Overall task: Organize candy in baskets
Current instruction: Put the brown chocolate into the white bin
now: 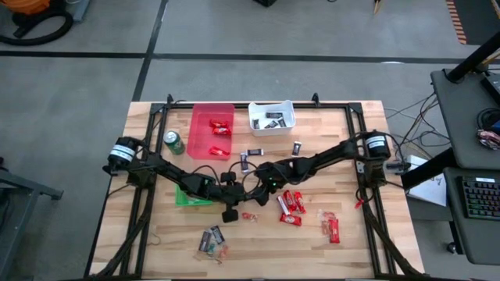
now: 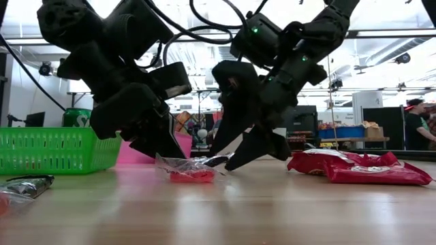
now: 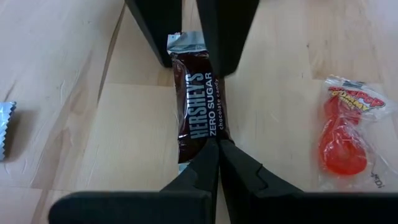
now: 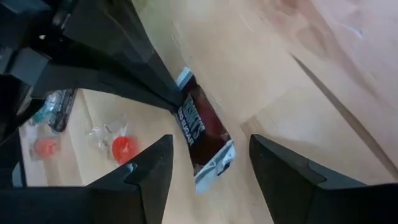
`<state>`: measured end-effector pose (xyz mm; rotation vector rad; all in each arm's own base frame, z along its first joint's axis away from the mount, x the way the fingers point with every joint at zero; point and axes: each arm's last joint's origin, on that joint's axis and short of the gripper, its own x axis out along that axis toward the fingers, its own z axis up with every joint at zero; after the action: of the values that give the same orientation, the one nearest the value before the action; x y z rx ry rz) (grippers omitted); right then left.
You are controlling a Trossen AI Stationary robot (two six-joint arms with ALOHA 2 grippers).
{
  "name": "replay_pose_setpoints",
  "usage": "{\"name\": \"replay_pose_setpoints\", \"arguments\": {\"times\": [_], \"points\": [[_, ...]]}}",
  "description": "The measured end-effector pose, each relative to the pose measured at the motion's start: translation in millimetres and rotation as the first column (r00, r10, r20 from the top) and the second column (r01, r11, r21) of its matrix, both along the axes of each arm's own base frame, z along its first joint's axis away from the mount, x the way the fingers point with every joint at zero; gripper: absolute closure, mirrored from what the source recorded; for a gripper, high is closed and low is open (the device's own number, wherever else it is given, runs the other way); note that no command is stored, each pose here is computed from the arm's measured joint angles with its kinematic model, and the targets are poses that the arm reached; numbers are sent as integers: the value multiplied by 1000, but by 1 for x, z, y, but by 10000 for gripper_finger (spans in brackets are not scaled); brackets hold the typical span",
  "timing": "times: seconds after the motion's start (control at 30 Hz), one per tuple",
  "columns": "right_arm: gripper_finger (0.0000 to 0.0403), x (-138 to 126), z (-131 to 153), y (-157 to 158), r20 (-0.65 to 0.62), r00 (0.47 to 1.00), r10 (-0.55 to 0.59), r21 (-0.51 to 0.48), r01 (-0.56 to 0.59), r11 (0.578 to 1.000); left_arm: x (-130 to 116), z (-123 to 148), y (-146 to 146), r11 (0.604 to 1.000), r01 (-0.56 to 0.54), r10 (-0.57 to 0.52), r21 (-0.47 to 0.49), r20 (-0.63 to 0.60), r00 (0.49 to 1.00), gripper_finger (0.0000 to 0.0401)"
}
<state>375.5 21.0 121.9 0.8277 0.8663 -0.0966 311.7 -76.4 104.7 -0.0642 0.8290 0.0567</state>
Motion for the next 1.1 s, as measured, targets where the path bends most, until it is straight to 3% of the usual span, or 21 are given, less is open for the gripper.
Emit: {"name": "replay_pose_setpoints", "arguments": {"times": [0.23, 0.6, 0.8, 1.1], "points": [[212, 6, 4, 0, 27, 999, 26, -35, -25, 999, 0, 0, 0, 1000, -1, 1, -1, 10, 1000, 401], [336, 5, 1, 0, 23, 999, 28, -39, -27, 999, 1, 0, 0, 1000, -1, 1, -5, 24, 1000, 401], [383, 5, 1, 0, 35, 997, 65, -75, -62, 995, 2, 1, 0, 1000, -2, 2, -7, 26, 1000, 401], [394, 6, 9, -5, 61, 993, 103, -121, -95, 988, -3, 16, 1, 1000, 14, -14, -1, 32, 999, 401]]}}
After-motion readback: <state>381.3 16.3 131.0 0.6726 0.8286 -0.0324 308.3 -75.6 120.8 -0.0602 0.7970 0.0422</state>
